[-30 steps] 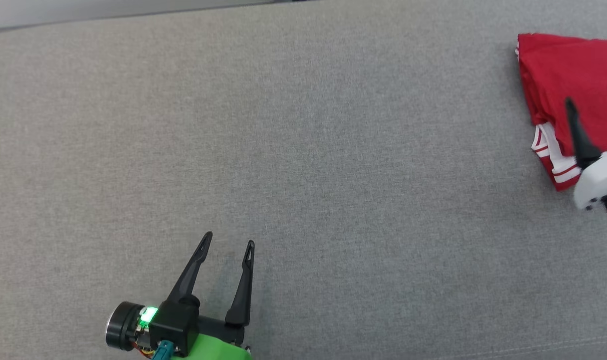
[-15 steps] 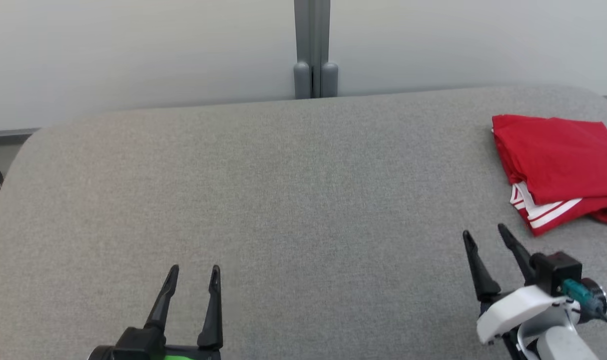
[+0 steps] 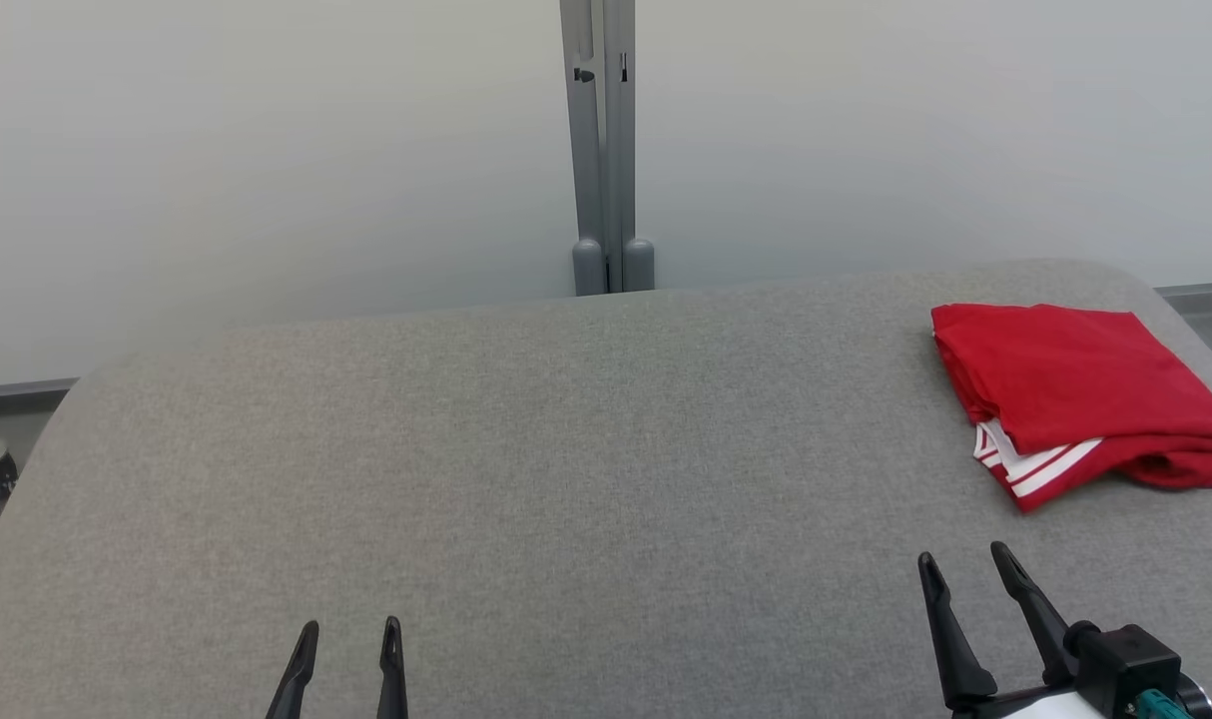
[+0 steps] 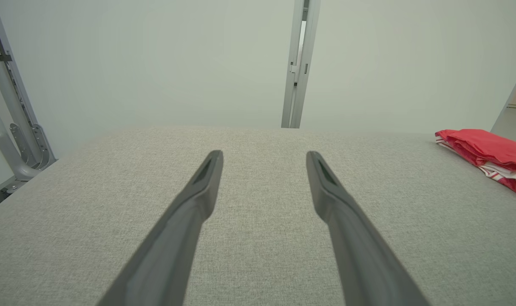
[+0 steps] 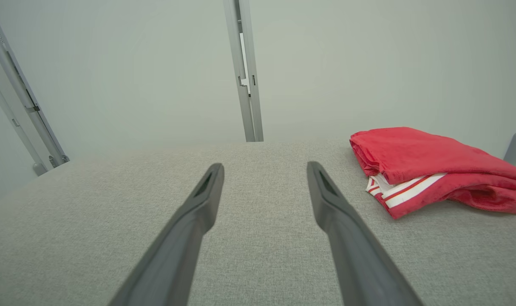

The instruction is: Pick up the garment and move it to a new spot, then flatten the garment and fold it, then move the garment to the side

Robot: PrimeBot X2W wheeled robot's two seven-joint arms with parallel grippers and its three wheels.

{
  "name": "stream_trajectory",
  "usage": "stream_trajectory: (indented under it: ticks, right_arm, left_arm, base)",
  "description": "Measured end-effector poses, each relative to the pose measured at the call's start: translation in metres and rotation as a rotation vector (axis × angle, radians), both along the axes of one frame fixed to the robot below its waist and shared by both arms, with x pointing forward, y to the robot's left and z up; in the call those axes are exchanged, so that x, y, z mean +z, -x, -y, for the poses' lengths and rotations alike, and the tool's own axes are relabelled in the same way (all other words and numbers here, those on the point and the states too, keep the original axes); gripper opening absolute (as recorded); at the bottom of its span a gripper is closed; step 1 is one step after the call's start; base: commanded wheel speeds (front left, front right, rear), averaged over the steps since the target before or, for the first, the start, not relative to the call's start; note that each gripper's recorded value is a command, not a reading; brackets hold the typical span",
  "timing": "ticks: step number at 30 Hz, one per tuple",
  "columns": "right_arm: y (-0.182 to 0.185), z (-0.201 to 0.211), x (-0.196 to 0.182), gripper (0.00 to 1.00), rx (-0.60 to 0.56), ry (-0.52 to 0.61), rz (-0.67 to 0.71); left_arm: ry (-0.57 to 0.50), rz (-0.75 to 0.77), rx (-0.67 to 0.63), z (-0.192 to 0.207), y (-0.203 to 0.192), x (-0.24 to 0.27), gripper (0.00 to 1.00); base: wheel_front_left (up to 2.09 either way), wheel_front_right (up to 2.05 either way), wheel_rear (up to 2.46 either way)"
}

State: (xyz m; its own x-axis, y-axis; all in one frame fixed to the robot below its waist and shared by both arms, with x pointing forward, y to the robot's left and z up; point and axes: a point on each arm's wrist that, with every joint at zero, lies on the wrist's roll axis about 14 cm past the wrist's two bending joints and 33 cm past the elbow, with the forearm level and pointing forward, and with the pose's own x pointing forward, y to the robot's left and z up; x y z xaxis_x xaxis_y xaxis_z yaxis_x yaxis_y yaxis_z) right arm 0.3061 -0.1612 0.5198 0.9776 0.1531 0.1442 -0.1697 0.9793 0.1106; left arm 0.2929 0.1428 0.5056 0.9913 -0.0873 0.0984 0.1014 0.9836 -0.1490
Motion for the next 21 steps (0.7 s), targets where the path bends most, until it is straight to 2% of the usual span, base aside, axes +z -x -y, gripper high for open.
stream_trajectory:
  ticks: [21]
  right_arm:
    - [0.013,-0.002,0.004,1.00,0.009,-0.005,0.022]
  left_arm:
    - [-0.016,0.011,0.013,-0.006,0.011,0.000,1.00]
  base:
    - [0.00,0.00,0.00]
